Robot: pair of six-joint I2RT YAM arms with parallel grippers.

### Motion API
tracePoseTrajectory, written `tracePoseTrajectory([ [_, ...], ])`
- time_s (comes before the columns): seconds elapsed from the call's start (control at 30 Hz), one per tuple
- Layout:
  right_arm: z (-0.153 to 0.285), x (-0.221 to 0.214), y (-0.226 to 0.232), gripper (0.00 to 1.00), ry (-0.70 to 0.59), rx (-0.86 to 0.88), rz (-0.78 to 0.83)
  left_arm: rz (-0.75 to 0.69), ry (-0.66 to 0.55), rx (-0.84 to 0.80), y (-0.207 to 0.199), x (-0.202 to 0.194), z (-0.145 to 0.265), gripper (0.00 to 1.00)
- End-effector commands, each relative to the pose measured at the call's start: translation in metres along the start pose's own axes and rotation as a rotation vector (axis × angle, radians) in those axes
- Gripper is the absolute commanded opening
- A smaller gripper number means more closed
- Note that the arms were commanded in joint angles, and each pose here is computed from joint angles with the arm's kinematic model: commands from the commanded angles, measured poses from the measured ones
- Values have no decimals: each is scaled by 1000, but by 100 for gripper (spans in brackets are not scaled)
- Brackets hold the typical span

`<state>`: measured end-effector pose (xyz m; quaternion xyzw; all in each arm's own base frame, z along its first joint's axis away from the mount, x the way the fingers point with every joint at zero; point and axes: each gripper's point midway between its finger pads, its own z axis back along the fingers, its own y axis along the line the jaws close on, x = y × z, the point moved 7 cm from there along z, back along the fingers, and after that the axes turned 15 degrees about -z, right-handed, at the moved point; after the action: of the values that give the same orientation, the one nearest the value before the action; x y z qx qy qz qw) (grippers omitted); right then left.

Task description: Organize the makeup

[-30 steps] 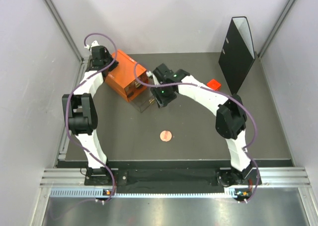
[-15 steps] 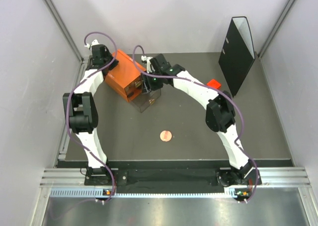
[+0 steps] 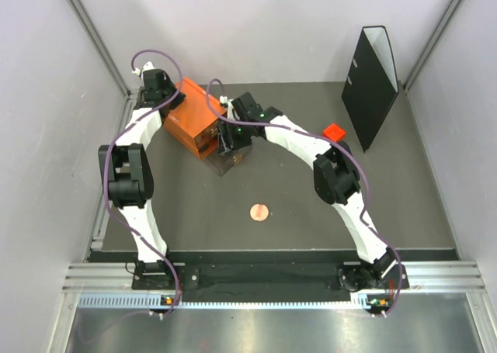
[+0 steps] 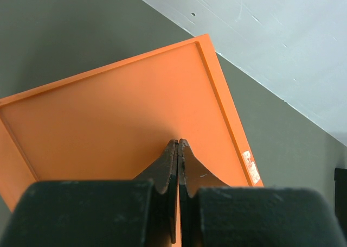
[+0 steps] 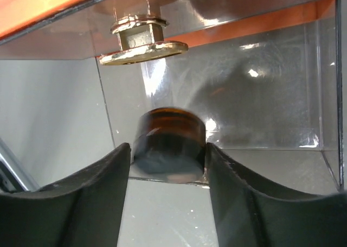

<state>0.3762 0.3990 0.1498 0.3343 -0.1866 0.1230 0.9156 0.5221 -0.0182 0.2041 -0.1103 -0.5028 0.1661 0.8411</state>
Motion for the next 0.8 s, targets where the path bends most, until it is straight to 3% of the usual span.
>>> tracePoseTrajectory([
  [0.0, 27, 30, 28, 61, -127, 63, 43, -20, 447, 224, 59, -122, -12, 0],
  [0.03, 32, 33, 30, 68, -141, 64, 48, -18, 449, 224, 59, -123, -13, 0],
  [0.1, 39, 37, 33, 72, -167, 55, 56, -16, 448, 225, 59, -123, -12, 0],
  [0.37, 103, 45, 51, 71, -270, 33, 117, -19, 445, 222, 58, -122, -12, 0],
  [0.53, 127, 10, 32, 67, -164, -59, 160, -20, 444, 223, 59, -122, -11, 0],
  [0.77, 128, -62, 0, 52, 116, -131, 223, -10, 458, 197, 57, -126, -11, 0],
])
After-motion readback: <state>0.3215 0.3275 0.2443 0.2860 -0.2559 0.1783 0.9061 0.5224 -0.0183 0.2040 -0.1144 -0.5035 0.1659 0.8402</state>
